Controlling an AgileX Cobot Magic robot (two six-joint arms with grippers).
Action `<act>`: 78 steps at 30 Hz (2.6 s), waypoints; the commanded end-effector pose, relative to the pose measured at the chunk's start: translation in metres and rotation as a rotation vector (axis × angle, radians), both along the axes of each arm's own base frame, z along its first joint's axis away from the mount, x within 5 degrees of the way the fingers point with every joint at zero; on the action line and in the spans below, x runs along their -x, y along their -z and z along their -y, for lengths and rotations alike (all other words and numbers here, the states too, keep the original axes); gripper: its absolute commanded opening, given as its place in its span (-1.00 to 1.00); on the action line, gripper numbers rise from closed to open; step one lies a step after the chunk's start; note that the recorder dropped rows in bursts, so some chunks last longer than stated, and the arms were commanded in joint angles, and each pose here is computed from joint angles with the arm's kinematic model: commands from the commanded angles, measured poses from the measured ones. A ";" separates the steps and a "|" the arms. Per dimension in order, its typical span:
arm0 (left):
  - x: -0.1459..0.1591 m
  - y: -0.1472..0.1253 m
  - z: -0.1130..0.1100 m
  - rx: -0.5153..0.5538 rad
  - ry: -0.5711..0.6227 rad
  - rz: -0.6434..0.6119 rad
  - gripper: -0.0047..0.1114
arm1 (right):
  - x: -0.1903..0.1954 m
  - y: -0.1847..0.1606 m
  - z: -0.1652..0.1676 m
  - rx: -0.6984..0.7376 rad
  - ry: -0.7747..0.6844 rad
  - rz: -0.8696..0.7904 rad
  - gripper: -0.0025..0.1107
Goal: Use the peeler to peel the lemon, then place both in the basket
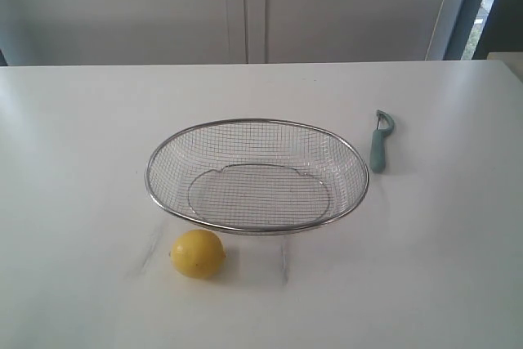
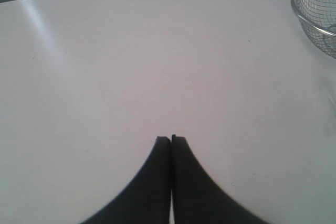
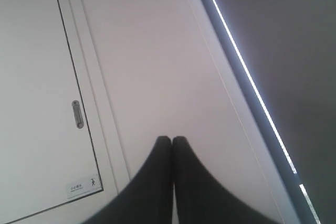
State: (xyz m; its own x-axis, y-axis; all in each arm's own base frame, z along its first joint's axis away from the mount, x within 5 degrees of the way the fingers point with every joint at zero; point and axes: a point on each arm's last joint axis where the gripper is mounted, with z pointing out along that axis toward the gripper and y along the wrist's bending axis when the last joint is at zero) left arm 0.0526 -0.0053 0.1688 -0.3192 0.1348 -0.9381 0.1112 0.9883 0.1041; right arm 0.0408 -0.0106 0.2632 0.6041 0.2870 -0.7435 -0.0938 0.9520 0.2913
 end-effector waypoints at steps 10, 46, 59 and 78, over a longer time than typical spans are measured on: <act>0.000 0.000 0.000 -0.002 -0.003 0.005 -0.92 | -0.045 -0.044 -0.002 0.077 0.033 -0.170 -0.96; 0.000 0.000 0.000 -0.002 -0.003 0.005 -0.92 | -0.187 -0.066 -0.027 0.391 -0.152 -1.092 -0.96; 0.000 0.000 0.000 -0.002 -0.003 0.005 -0.92 | -0.222 -0.070 -0.064 0.423 -0.316 -1.340 -0.96; 0.000 0.000 0.000 -0.002 -0.003 0.005 -0.92 | -0.314 -0.087 -0.113 0.506 -0.406 -1.516 -0.96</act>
